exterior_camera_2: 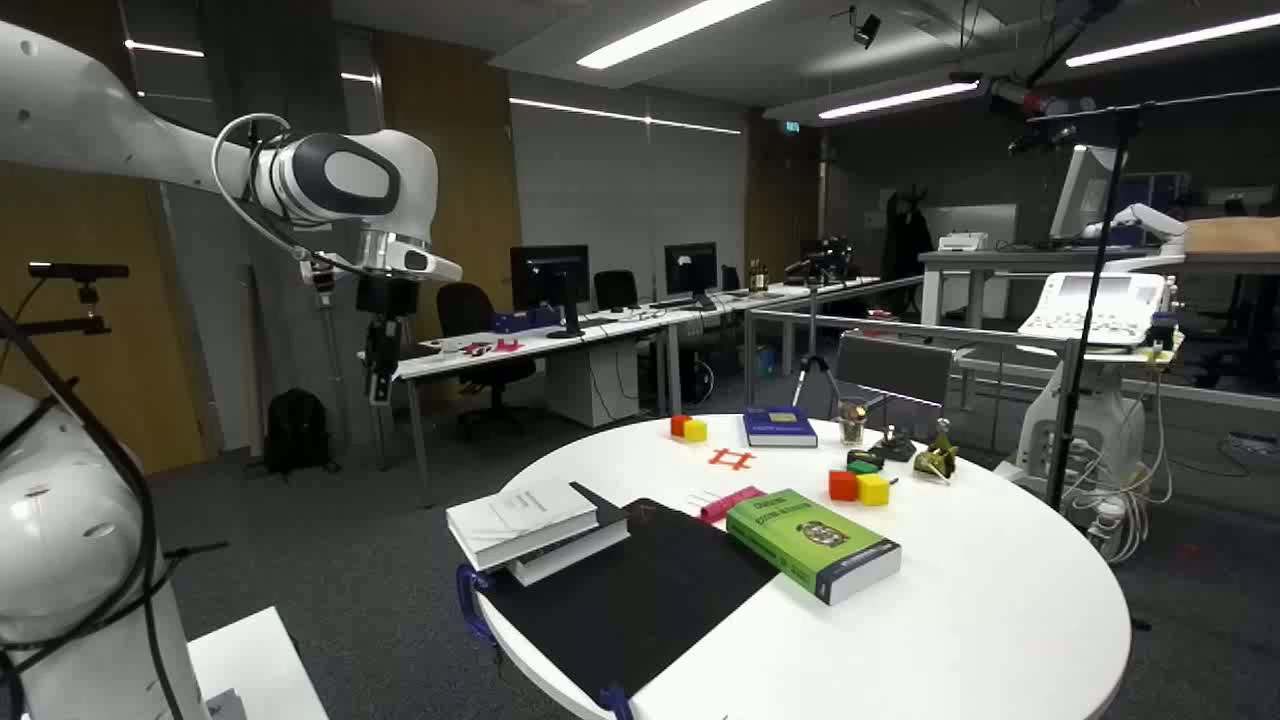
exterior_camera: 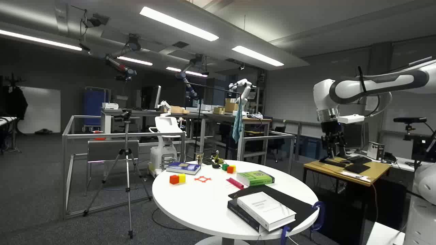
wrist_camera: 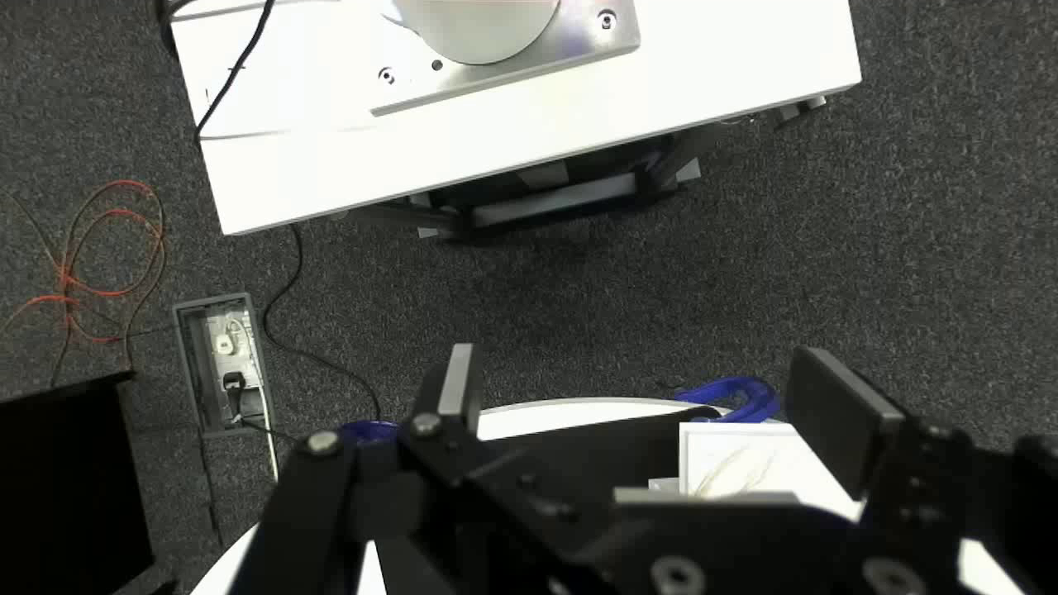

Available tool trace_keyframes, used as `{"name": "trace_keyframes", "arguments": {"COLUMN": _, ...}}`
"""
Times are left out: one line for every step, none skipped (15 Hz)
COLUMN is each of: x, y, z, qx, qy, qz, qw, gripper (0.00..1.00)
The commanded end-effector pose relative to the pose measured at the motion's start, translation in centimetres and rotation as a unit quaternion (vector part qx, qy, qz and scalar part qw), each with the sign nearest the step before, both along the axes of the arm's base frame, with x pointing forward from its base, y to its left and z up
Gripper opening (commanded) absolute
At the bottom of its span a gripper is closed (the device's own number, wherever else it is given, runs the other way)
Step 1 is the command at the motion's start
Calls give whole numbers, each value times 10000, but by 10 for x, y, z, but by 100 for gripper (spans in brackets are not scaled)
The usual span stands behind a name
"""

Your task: Push the white book backwards slightly

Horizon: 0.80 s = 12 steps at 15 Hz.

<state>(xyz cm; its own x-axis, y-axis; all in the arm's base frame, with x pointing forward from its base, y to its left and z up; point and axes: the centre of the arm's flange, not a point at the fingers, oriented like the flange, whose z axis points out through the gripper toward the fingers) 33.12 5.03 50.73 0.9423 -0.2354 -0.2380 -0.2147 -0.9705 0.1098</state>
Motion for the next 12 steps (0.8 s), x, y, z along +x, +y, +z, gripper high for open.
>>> {"name": "trace_keyframes", "arguments": {"x": 0, "y": 0, "z": 0, "qx": 0, "qy": -1, "qz": 0, "qw": 10000, "gripper": 100}}
{"name": "trace_keyframes", "arguments": {"x": 0, "y": 0, "z": 0, "qx": 0, "qy": -1, "qz": 0, "qw": 10000, "gripper": 100}}
{"name": "trace_keyframes", "arguments": {"x": 0, "y": 0, "z": 0, "qx": 0, "qy": -3, "qz": 0, "qw": 10000, "gripper": 100}}
{"name": "trace_keyframes", "arguments": {"x": 0, "y": 0, "z": 0, "qx": 0, "qy": -4, "qz": 0, "qw": 10000, "gripper": 100}}
{"name": "trace_keyframes", "arguments": {"x": 0, "y": 0, "z": 0, "qx": 0, "qy": -4, "qz": 0, "qw": 10000, "gripper": 100}}
{"name": "trace_keyframes", "arguments": {"x": 0, "y": 0, "z": 0, "qx": 0, "qy": -4, "qz": 0, "qw": 10000, "gripper": 100}}
{"name": "trace_keyframes", "arguments": {"x": 0, "y": 0, "z": 0, "qx": 0, "qy": -4, "qz": 0, "qw": 10000, "gripper": 100}}
{"name": "trace_keyframes", "arguments": {"x": 0, "y": 0, "z": 0, "qx": 0, "qy": -4, "qz": 0, "qw": 10000, "gripper": 100}}
{"name": "trace_keyframes", "arguments": {"x": 0, "y": 0, "z": 0, "qx": 0, "qy": -4, "qz": 0, "qw": 10000, "gripper": 100}}
{"name": "trace_keyframes", "arguments": {"x": -2, "y": 4, "z": -1, "qx": -5, "qy": -86, "qz": 19, "qw": 10000, "gripper": 100}}
{"name": "trace_keyframes", "arguments": {"x": -7, "y": 8, "z": -5, "qx": 1, "qy": -123, "qz": 83, "qw": 9999, "gripper": 100}}
{"name": "trace_keyframes", "arguments": {"x": -11, "y": 12, "z": -10, "qx": -37, "qy": -80, "qz": 180, "qw": 9998, "gripper": 100}}
